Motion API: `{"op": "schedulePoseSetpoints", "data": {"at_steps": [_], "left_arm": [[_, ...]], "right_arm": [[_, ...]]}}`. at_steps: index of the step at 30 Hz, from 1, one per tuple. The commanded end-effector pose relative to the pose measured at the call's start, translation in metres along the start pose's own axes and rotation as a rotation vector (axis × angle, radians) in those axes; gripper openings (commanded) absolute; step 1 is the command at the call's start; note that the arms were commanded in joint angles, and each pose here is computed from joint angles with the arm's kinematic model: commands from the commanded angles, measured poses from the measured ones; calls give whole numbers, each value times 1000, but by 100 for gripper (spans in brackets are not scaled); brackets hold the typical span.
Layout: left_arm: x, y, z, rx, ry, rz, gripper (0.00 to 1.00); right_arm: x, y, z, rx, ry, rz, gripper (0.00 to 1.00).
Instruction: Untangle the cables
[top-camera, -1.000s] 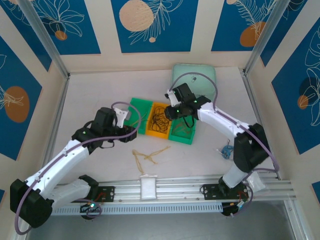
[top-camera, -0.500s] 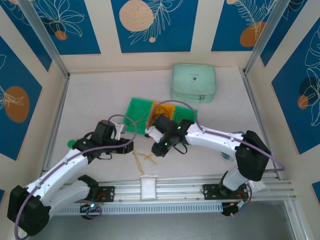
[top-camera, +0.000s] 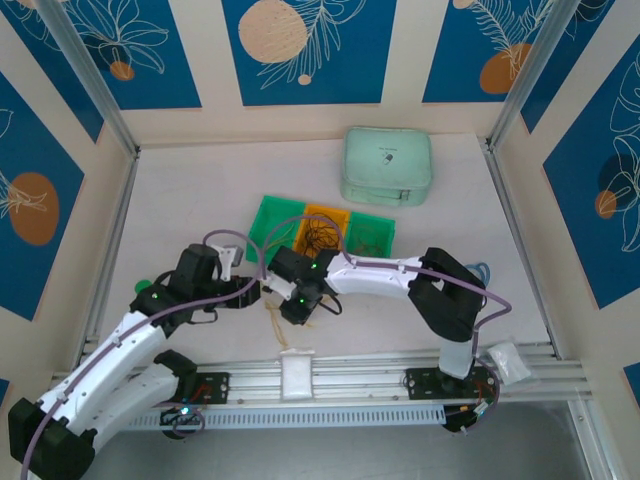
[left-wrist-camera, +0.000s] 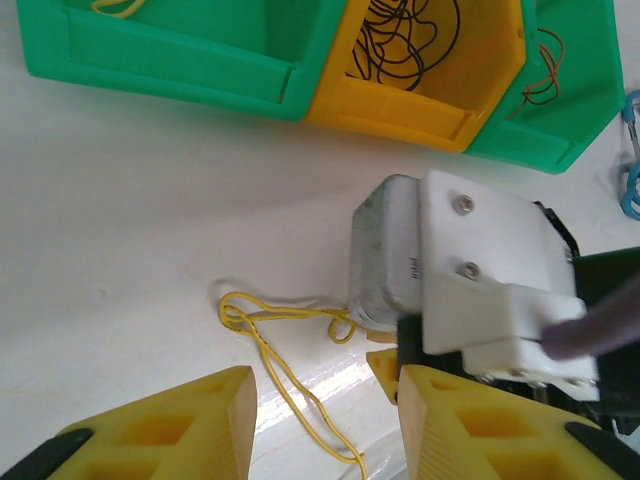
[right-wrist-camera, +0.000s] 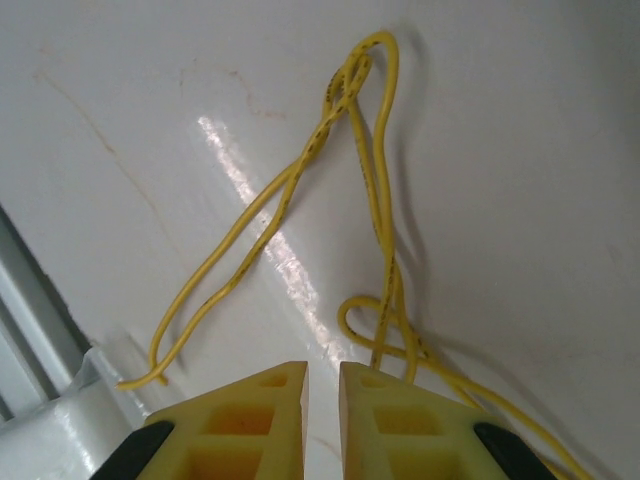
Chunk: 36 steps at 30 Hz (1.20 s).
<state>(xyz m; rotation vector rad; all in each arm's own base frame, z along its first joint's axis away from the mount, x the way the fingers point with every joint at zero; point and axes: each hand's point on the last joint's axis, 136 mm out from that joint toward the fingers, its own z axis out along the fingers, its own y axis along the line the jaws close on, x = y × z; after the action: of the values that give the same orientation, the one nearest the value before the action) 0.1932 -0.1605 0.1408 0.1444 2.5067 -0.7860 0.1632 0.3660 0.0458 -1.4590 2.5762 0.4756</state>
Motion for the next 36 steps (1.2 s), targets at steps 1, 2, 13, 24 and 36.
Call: {"op": "schedulePoseSetpoints", "data": {"at_steps": [1,2,13,24,36], "left_arm": [[-3,3,-7,-16,-16,-13,42],[-3,3,-7,-16,-15,-14,42],[-1,5,-7,-13,-14,-11,42],[0,5,-11,-14,-23,-5,42],[-2,4,-9,-2,-26,4,42]], "right_arm": [[-7,-2,1,22,-12,-16,17],[-7,-3,2,20,-9,-14,17],[-10,-1,12,1,-4,-6,16],[-13,-11,22,-11,-5,28,10],[-27,-2,-16,-160,-167,99,0]]}}
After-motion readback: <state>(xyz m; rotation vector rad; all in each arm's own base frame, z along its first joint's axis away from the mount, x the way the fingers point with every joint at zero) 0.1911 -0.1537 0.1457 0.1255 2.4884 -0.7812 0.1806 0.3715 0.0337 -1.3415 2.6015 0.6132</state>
